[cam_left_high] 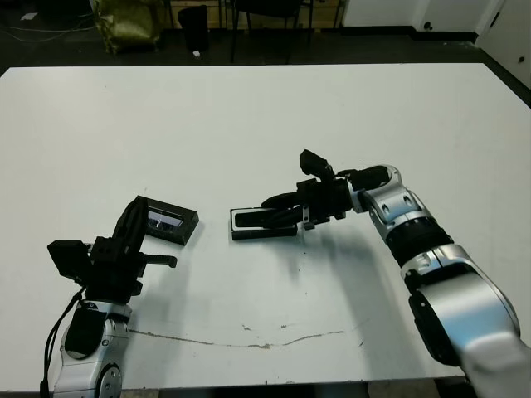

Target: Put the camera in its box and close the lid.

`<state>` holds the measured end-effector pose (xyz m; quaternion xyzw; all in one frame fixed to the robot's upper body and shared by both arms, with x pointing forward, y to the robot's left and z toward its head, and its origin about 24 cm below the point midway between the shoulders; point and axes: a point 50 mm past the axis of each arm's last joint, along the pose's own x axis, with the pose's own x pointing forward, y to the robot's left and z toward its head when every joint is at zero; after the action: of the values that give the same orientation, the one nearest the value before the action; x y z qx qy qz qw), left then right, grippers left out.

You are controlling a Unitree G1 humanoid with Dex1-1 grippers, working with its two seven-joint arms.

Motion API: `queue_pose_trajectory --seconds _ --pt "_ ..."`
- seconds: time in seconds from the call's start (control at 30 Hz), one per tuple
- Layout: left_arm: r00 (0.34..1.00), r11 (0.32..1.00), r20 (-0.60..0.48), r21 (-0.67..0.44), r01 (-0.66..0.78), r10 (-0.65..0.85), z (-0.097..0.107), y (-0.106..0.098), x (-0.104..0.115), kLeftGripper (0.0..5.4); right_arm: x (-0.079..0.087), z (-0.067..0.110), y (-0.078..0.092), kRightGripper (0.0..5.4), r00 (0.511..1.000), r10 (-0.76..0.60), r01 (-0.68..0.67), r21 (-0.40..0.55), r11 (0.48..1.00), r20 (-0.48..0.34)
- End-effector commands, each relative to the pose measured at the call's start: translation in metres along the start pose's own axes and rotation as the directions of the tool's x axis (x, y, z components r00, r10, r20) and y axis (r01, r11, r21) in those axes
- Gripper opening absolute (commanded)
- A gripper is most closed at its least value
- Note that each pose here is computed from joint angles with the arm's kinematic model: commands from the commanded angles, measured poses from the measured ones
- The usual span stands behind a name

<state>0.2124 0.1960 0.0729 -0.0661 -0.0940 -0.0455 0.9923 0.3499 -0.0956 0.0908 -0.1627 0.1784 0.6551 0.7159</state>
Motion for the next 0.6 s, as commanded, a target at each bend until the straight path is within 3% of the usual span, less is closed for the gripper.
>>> queue_pose_trajectory --seconds 0.03,0.33,0.6 --pt "0.999 1.000 -0.032 0.011 -0.012 0.012 -0.0049 0.0026 -0.0030 0.00 0.0042 -0.0003 0.0024 1.75 1.000 -0.008 0.008 0.003 1.000 0.006" --pt "0.999 1.000 -0.035 0.018 -0.021 0.022 -0.0040 0.0029 -0.0033 0.00 0.0014 -0.0067 0.0054 3.72 1.000 0.012 -0.012 -0.005 1.000 0.022" --pt "0.999 1.000 -0.032 0.019 -0.018 0.019 -0.0054 0.0036 -0.0035 0.00 -0.0020 -0.0040 0.0061 5.38 0.999 0.010 -0.007 -0.095 0.995 0.030"
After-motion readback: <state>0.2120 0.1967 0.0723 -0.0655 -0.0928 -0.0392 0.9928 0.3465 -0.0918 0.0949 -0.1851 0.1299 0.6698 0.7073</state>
